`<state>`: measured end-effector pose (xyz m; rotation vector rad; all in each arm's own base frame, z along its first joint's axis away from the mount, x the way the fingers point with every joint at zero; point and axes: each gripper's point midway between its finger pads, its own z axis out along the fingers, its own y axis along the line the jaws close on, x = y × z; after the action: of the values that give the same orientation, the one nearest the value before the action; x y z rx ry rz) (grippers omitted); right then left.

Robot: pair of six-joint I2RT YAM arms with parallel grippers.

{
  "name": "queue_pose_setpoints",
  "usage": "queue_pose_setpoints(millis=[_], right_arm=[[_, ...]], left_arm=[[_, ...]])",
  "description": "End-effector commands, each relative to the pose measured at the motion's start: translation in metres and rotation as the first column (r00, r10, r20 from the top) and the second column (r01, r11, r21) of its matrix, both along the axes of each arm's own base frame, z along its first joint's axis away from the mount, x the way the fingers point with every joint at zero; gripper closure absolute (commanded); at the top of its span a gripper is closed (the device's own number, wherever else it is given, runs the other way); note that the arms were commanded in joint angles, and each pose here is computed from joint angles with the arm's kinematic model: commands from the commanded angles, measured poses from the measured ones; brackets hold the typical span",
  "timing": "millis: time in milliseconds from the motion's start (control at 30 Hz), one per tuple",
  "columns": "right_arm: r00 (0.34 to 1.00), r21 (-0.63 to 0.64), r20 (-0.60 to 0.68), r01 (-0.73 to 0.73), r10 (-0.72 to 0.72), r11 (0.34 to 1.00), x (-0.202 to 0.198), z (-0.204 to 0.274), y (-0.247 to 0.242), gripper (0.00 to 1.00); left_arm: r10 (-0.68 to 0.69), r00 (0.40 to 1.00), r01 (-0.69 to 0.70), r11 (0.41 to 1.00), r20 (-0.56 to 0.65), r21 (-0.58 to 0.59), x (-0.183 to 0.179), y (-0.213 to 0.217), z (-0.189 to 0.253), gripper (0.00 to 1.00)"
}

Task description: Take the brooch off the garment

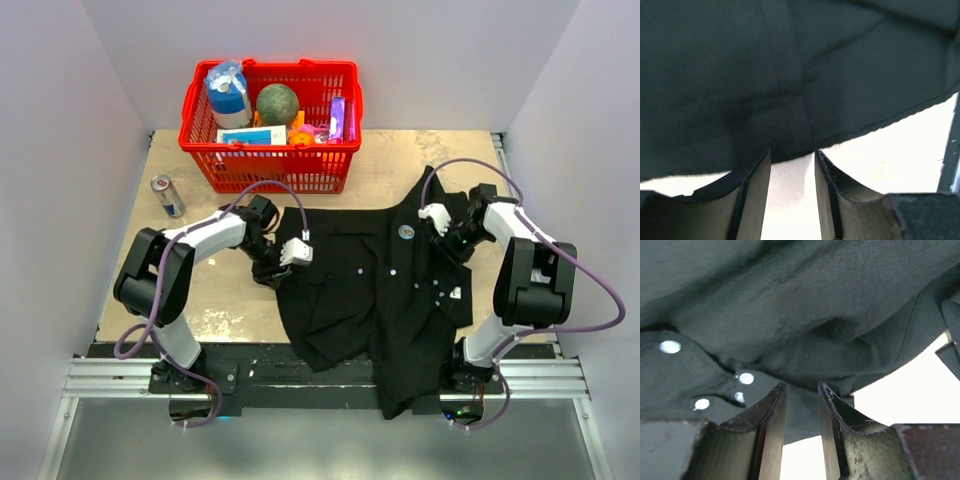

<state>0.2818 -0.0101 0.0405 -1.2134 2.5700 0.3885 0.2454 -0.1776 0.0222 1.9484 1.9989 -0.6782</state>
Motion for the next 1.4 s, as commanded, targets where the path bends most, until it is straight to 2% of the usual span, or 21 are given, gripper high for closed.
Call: queue_pose_setpoints(millis=[0,100,200,300,533,633,733,800,867,1033,1067,1133,1167,1233,1300,1367], right_arm=[[1.000,-0.013,-0.007,0.007,-0.007,1.000,0.007,-0.015,-0.004,0.66],[1.000,-0.032,-0.017,0.026,-0.026,0.999,0.010,-0.027,-0.008,0.66],[0.998,-0.079,-0.029,0.053,-0.056,0.995,0.015,-0.039,-0.017,0.68],[0.996,-0.133,-0.023,0.088,-0.092,0.987,0.025,-0.049,-0.033,0.71],[0.991,-0.254,0.055,0.130,-0.119,0.959,0.066,-0.041,-0.079,0.75],[0.990,-0.269,0.115,0.111,-0.083,0.957,0.084,-0.027,-0.085,0.73],[0.983,-0.269,0.169,0.115,-0.071,0.956,0.102,-0.011,-0.087,0.72],[0.979,-0.263,0.195,0.117,-0.066,0.958,0.109,-0.002,-0.084,0.71],[0.968,-0.231,0.241,0.120,-0.063,0.965,0.117,0.018,-0.076,0.70],[0.933,-0.090,0.356,0.085,-0.048,0.992,0.114,0.084,-0.040,0.64],[0.914,-0.073,0.404,0.086,-0.050,0.994,0.112,0.102,-0.035,0.61],[0.906,-0.030,0.418,0.080,-0.060,0.996,0.106,0.106,-0.025,0.60],[0.897,0.004,0.433,0.097,-0.089,0.995,0.110,0.109,-0.020,0.60],[0.887,0.054,0.443,0.120,-0.131,0.991,0.119,0.114,-0.010,0.59],[0.876,0.101,0.435,0.181,-0.208,0.978,0.139,0.112,0.000,0.59],[0.839,0.145,0.473,0.227,-0.269,0.963,0.164,0.126,0.004,0.59]], left_arm=[[-0.038,0.998,0.033,0.993,-0.042,-0.118,-0.002,-0.023,0.024,0.56],[-0.022,0.998,0.015,0.991,-0.055,-0.131,-0.002,-0.035,0.015,0.56],[0.009,0.998,-0.013,0.998,-0.061,-0.061,0.001,-0.040,-0.004,0.57],[0.041,0.999,-0.040,0.999,-0.029,0.037,0.015,-0.026,-0.020,0.59],[0.095,0.987,-0.123,0.968,0.133,0.219,0.075,0.051,-0.020,0.62],[0.091,0.973,-0.144,0.957,0.211,0.252,0.106,0.078,-0.008,0.63],[0.058,0.955,-0.140,0.953,0.292,0.268,0.135,0.086,0.005,0.63],[0.059,0.940,-0.147,0.960,0.336,0.240,0.152,0.080,0.023,0.63],[0.091,0.931,-0.152,0.977,0.354,0.147,0.163,0.062,0.048,0.62],[0.060,0.932,-0.043,0.998,0.356,-0.055,0.129,0.015,0.113,0.57],[0.061,0.943,-0.039,0.997,0.328,-0.072,0.115,0.011,0.107,0.56],[0.082,0.921,-0.032,0.990,0.382,-0.137,0.113,-0.008,0.119,0.54],[0.127,0.929,-0.076,0.985,0.348,-0.155,0.107,-0.013,0.109,0.53],[0.177,0.902,-0.107,0.975,0.394,-0.193,0.127,-0.031,0.105,0.53],[0.272,0.887,-0.205,0.956,0.372,-0.209,0.151,-0.040,0.089,0.53],[0.360,0.852,-0.299,0.930,0.380,-0.212,0.176,-0.040,0.085,0.53]])
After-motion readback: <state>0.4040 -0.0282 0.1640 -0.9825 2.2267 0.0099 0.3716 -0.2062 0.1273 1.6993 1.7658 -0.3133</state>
